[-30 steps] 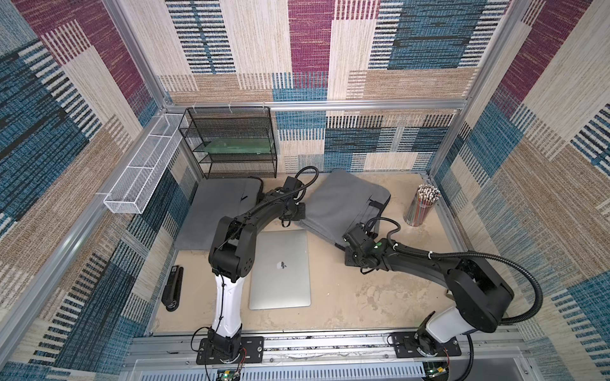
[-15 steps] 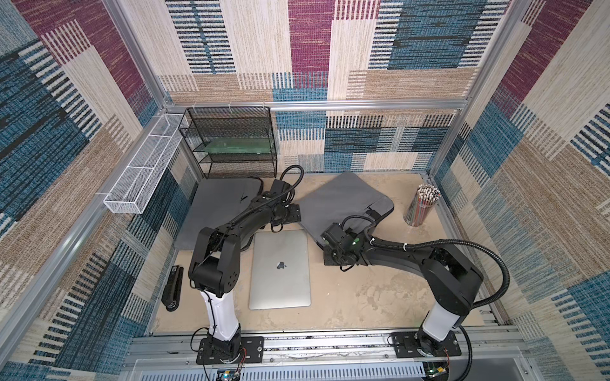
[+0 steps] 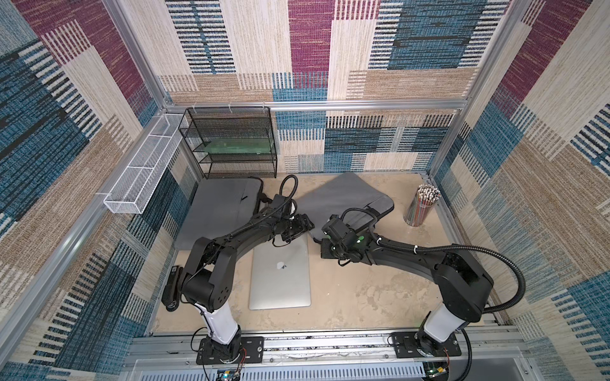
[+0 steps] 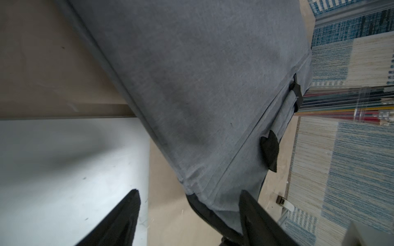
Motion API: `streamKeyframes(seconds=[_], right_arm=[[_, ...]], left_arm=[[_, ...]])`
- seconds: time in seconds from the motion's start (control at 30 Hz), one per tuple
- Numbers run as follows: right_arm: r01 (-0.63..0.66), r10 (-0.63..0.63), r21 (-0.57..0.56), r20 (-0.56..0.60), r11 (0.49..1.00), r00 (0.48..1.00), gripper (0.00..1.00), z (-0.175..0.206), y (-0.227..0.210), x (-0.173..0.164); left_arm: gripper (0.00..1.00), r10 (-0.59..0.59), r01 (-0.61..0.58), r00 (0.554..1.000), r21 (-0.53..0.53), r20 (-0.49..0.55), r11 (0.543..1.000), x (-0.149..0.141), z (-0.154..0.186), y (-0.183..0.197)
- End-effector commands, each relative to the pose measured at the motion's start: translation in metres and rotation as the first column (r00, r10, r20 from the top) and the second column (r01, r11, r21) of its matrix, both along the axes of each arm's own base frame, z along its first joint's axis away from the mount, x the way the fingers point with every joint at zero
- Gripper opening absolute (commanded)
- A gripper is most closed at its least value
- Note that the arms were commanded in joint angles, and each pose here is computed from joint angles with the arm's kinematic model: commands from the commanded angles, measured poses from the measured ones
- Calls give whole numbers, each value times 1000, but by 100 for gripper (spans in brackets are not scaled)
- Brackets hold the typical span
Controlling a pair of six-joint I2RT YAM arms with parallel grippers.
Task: Open the zippered laptop bag and take out the laptop
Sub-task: Unzip the zipper on the zippered laptop bag.
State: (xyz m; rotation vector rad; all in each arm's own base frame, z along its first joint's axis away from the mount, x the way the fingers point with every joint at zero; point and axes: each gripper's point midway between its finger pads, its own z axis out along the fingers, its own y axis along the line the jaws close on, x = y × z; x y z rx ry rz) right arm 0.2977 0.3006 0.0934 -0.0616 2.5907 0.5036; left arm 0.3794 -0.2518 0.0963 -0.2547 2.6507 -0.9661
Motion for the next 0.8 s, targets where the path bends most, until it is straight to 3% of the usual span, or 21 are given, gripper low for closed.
streamKeyframes(seconds=[0.0,0.13,0.2,0.53,0.6,0.77], right_arm=[[-17,10,80,81,997,997,0,23,10,8],[-24,12,107,108,994,994,0,31,9,6],[-29,16,112,110,993,994,0,30,9,5],[-38,21,155,108,987,994,0,27,16,5],[-45,28,161,110,986,994,0,29,18,5],[-50,35,151,100,987,994,0,28,16,3]], left_arm=[[76,-13,12,1000,-78,-13,997,1,5,-19],[81,-21,19,999,-94,-25,995,0,2,-28],[98,-23,19,999,-98,-39,995,-1,-1,-31],[100,-23,11,993,-102,-118,995,-19,-24,-40],[92,-27,12,992,-119,-126,993,-20,-26,-45],[61,-26,8,992,-149,-122,989,-16,-23,-52]])
